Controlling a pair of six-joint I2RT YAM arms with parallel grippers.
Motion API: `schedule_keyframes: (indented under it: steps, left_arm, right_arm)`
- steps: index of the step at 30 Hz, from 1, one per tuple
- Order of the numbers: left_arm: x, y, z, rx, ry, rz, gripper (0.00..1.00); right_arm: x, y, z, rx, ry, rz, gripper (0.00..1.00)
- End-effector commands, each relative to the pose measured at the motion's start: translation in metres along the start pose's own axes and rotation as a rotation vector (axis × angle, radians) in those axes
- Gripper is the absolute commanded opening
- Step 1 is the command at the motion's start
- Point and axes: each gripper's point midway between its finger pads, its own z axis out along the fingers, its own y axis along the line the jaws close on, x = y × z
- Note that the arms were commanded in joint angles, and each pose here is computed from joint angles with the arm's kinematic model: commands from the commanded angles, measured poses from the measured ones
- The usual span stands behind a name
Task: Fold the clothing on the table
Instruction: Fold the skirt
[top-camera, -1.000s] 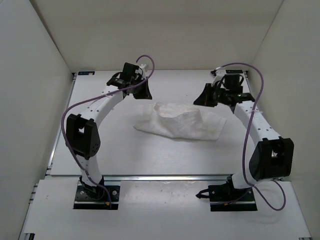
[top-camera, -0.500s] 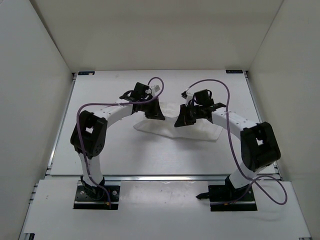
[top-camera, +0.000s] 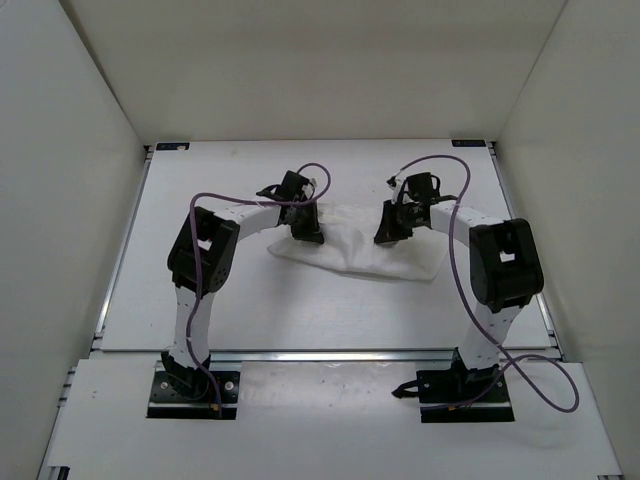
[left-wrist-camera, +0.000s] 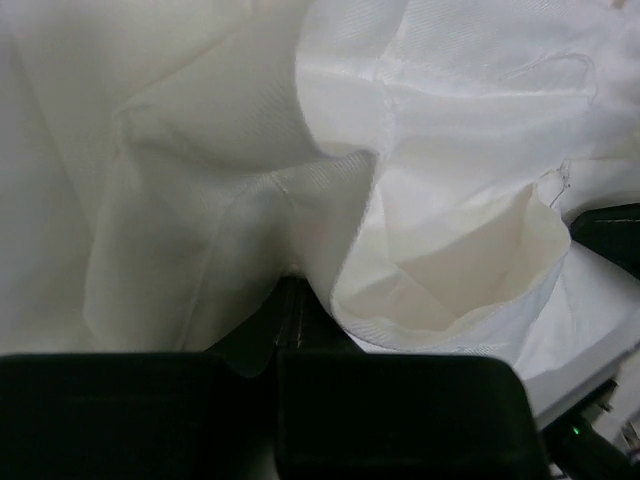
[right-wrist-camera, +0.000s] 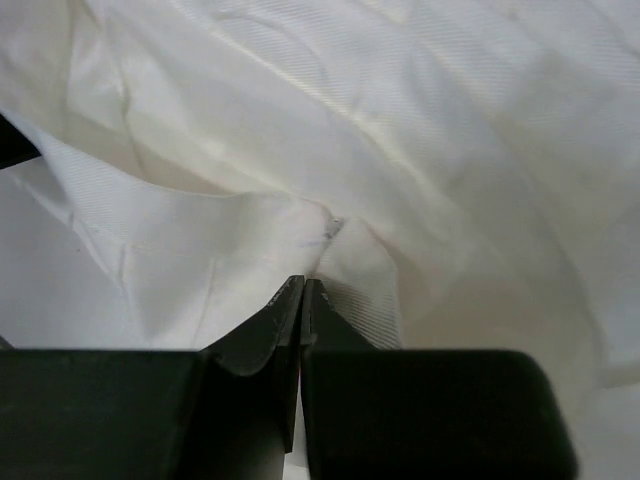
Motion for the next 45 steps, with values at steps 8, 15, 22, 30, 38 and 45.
schedule_keyframes:
  steps: [8, 15, 22, 30, 38, 45]
  left_arm:
    - [-0.026, 0.037, -0.002, -0.205, -0.089, -0.068, 0.0]
    - [-0.032, 0.063, -0.014, -0.281, -0.109, -0.097, 0.0]
    - [-0.027, 0.06, -0.015, -0.271, -0.074, -0.085, 0.0]
    - [0.027, 0.047, -0.026, -0.281, -0.025, -0.074, 0.0]
    - [0.07, 0.059, -0.04, -0.323, -0.001, -0.093, 0.0]
    - [0.087, 0.059, -0.041, -0.292, 0.03, -0.09, 0.0]
  right_arm:
    - [0.0, -0.057, 0.006, 0.124, 0.031, 0.063, 0.0]
    - [0.011, -0.09, -0.005, 0.172, 0.04, 0.106, 0.0]
    - [-0.021, -0.086, -0.028, 0.107, -0.057, 0.132, 0.0]
    - [-0.096, -0.036, -0.077, 0.107, -0.219, 0.038, 0.68]
    - [-0.001, -0.052, -0.088, 0.316, -0.049, 0.08, 0.91]
    - [0.052, -0.066, -0.09, 0.271, -0.063, 0.168, 0.92]
